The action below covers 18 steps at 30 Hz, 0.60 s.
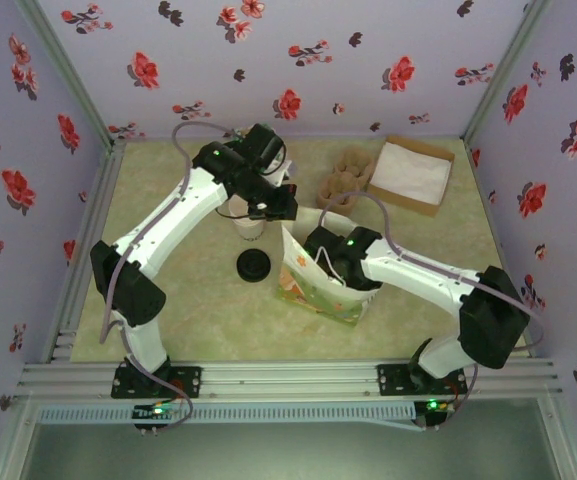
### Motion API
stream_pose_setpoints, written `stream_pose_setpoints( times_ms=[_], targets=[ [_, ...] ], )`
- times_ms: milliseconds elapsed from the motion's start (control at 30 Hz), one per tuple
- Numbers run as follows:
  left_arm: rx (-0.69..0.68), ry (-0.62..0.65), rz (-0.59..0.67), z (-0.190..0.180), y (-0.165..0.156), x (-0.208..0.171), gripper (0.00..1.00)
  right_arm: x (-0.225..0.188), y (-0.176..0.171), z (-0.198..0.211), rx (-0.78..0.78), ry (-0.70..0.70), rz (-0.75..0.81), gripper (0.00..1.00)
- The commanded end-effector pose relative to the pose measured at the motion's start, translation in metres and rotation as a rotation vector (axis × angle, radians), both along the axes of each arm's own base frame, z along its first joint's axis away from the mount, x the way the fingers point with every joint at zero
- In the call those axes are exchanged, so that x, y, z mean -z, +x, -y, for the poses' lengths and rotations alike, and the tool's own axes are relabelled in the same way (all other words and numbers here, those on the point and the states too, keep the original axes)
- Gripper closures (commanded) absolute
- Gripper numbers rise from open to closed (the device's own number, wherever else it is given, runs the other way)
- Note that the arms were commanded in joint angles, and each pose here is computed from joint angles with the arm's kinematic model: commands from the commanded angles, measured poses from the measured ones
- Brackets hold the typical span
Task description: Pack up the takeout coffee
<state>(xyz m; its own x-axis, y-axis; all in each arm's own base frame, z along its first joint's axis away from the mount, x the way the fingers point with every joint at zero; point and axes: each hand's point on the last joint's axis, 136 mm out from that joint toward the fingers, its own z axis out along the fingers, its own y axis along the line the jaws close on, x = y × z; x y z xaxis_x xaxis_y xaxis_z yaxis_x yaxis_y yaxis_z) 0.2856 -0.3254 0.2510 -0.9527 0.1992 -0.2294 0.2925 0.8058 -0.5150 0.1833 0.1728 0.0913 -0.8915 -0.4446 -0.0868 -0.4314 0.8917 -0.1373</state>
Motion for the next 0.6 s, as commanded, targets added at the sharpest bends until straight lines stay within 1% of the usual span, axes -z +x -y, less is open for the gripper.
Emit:
stream_pose_setpoints(
  times_ms=[0,133,333,567],
  targets=[
    [0.003,-0.058,0.031,-0.001,0.0036,-0.0159,1.0,0.0237,-0.0191,0.0113,0.034,-0.05,-0.116,0.17],
    [0.01,-0.061,0.03,0.0002,0.0034,-0.0144,1.0,0.0216,-0.0194,0.0096,0.032,-0.042,-0.123,0.12],
    [0.023,-0.069,0.037,0.0013,0.0029,-0.0142,1.0,0.0148,-0.0177,0.0084,0.031,-0.029,-0.115,0.1],
    [0.038,-0.09,0.048,0.0036,0.0015,-0.0163,1.0,0.0186,-0.02,0.0126,0.041,-0.043,-0.138,0.08]
  ],
)
